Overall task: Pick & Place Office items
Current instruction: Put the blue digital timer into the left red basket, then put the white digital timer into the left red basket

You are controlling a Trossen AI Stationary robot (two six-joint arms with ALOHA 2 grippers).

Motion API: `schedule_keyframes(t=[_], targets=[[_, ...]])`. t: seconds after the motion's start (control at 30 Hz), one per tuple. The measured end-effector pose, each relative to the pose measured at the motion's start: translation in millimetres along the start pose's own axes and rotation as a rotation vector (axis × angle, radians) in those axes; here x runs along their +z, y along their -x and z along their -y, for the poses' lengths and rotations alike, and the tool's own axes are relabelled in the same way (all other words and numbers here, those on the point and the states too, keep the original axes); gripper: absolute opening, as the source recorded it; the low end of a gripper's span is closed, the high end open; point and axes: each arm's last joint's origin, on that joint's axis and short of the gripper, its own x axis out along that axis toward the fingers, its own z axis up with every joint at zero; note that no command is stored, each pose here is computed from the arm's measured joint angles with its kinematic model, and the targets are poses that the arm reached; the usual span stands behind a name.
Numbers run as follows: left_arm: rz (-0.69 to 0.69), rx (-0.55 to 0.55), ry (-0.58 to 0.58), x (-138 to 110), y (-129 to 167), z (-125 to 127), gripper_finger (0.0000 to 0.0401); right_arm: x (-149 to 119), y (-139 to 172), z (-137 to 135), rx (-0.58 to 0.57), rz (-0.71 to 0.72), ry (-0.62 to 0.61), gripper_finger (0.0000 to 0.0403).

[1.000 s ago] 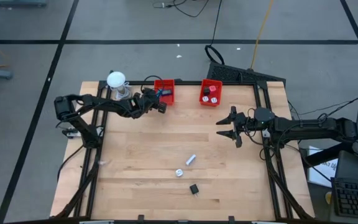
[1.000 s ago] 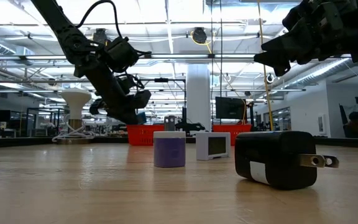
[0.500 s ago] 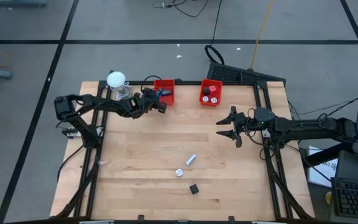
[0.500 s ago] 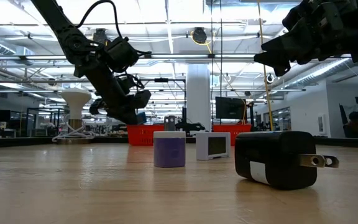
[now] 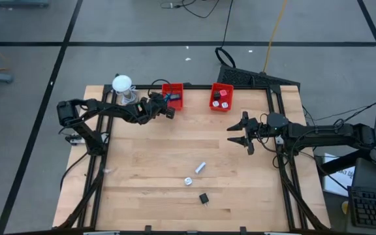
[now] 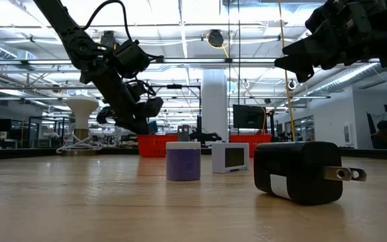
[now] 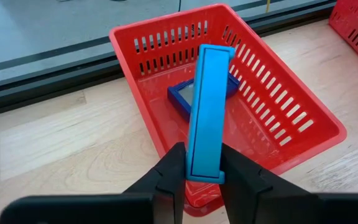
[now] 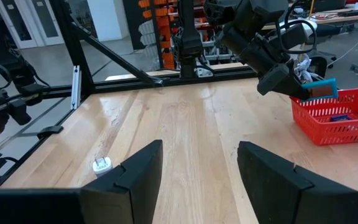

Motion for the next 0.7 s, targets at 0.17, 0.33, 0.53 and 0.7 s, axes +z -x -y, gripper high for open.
schedule_keyframes(t=[0.17,0.33,0.53,0.7], targets=[[0.000,0.000,0.000,0.1,0.0,0.0,0.0112,0.0,0.0,0.0,0.000,0.000,0.000,0.0196],[0.001,0.000,-0.001,0.1,0.1,0.0,0.0120,0.0,0.0,0.0,0.000,0.000,0.000,0.0196],[0.008,-0.013,-0.067,1.2,0.3,0.7,0.0108,0.1,0.0,0.0,0.000,0.001,0.000,0.0196],[0.022,-0.142,-0.101,12.4,14.0,4.4,0.0102,0.1,0.0,-0.1,0.001,0.001,0.000,0.0196]])
